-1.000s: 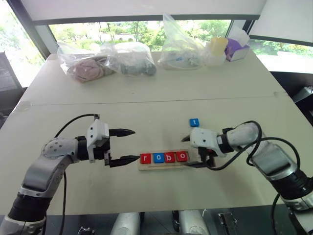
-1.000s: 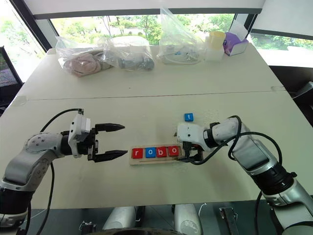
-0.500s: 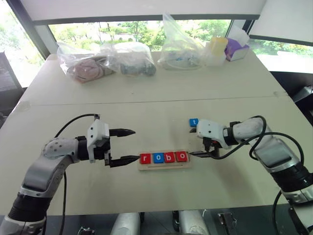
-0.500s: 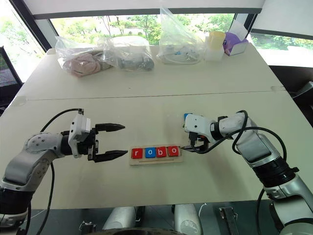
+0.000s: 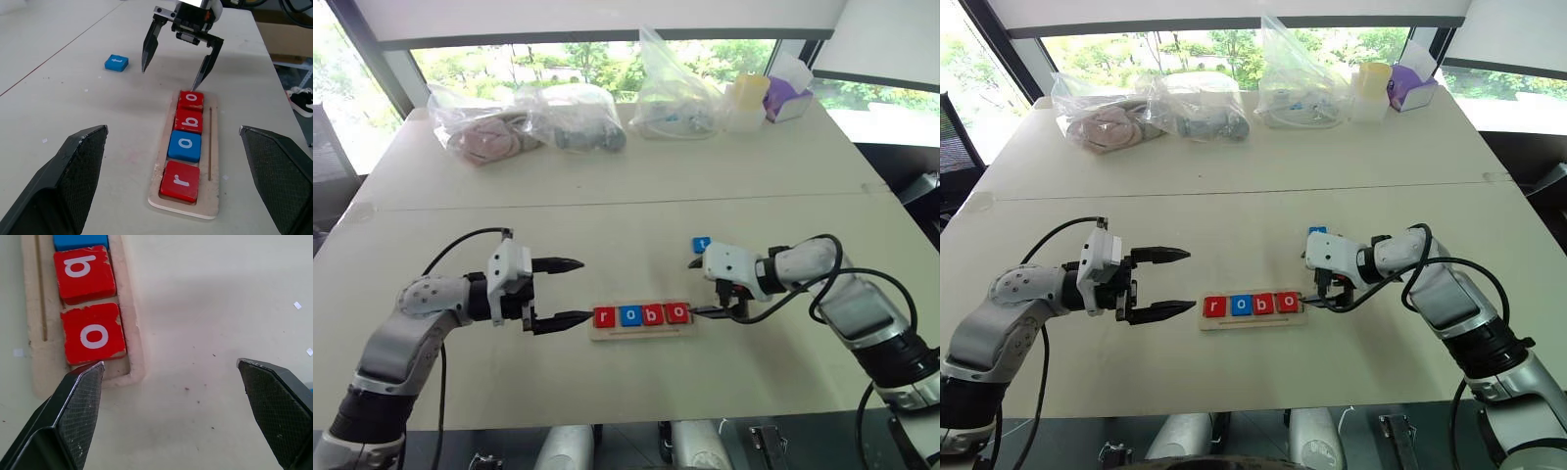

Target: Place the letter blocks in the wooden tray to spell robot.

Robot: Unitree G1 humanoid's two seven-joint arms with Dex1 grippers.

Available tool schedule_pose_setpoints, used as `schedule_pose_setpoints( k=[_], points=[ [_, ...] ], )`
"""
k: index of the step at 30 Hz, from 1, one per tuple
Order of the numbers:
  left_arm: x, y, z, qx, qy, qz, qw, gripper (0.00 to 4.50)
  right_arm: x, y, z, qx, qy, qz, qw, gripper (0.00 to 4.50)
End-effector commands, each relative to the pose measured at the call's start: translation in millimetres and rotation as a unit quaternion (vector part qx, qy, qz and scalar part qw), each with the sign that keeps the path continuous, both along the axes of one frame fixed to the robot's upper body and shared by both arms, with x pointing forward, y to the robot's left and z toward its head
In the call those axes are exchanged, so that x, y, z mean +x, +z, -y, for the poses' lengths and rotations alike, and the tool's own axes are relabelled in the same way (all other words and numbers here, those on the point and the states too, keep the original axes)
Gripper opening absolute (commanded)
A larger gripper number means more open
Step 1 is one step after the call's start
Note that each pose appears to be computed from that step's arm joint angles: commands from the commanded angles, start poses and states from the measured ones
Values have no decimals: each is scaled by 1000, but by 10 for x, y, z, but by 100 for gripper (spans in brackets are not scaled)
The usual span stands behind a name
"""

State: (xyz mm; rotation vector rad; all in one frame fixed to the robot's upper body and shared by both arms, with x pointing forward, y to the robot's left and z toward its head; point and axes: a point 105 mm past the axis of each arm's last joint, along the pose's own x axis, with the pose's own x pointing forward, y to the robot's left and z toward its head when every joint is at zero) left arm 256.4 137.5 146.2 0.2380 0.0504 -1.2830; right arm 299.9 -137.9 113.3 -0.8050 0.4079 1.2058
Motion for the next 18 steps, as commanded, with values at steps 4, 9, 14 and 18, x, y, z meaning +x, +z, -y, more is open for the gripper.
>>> schedule_pose_setpoints(
  k=[4, 9, 14, 18],
  points=[
    [-16, 126, -3, -7, 0, 26, 1000, 450, -52, 66, -137, 15, 21, 8, 1000, 444],
    [-21, 127, -1, -8, 2, 25, 1000, 450, -56, 68, -193, 20, 27, 9, 999, 444],
    [-22, 122, -3, -8, 6, 24, 1000, 450, -70, 58, -240, 22, 33, 7, 999, 444],
    [-23, 122, -4, -9, 8, 25, 1000, 450, -70, 64, -275, 24, 38, 8, 999, 444]
  ],
)
